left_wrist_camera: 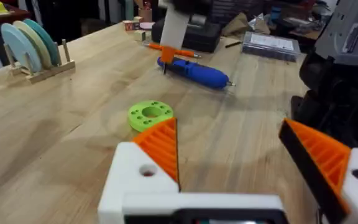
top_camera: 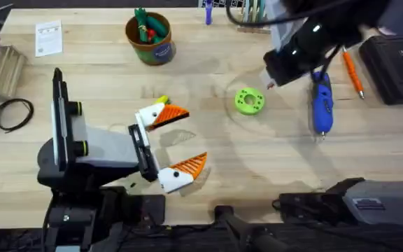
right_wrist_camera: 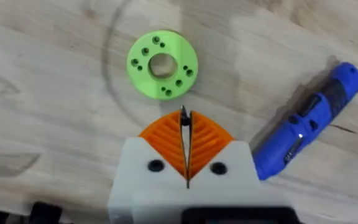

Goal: Pick up the gripper from the table and insert it into the empty holder that is missing its gripper. Then pick up a screw, insert it into the mounting hole, and use the screwdriver to tighten it. Finally, clean up the table by picking up the vegetable and placing it into the bucket.

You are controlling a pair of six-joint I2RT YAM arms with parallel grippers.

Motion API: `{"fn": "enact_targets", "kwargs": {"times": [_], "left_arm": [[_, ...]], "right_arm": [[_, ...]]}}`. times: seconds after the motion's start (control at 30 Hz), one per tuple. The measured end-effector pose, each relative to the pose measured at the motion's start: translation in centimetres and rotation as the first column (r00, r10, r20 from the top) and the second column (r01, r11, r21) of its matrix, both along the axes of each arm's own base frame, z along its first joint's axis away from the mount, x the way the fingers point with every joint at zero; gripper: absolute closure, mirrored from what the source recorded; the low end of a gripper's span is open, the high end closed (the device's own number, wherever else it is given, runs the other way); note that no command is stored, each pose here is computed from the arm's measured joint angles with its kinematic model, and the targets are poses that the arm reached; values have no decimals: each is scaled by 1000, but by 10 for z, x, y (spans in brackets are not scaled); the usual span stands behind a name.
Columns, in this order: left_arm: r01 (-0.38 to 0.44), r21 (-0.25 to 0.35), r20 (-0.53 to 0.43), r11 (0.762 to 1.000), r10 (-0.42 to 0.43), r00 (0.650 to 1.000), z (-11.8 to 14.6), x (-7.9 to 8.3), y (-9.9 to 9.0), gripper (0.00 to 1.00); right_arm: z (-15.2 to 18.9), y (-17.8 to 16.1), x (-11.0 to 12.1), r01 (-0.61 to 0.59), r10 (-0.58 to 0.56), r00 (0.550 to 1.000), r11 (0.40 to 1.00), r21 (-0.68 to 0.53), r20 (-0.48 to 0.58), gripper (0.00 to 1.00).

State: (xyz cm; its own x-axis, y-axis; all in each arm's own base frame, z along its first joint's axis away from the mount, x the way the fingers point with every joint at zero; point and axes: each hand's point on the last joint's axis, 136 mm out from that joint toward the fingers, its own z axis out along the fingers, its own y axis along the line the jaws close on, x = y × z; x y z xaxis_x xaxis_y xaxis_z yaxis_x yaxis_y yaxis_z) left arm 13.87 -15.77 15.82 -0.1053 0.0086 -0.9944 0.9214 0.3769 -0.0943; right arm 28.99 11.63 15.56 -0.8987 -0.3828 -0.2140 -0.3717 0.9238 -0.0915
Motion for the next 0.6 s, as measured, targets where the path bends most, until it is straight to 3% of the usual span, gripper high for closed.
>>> {"fn": "enact_targets", "kwargs": {"times": [0.33,0.6], "left_arm": [[0,0,0,1000,0,1000,0,0,0,15],[0,0,0,1000,0,1000,0,0,0,15]], "right_arm": [[86,32,-19,-122,118,989,992,39,84,995],[127,85,-40,-298,278,942,951,87,186,995]]}}
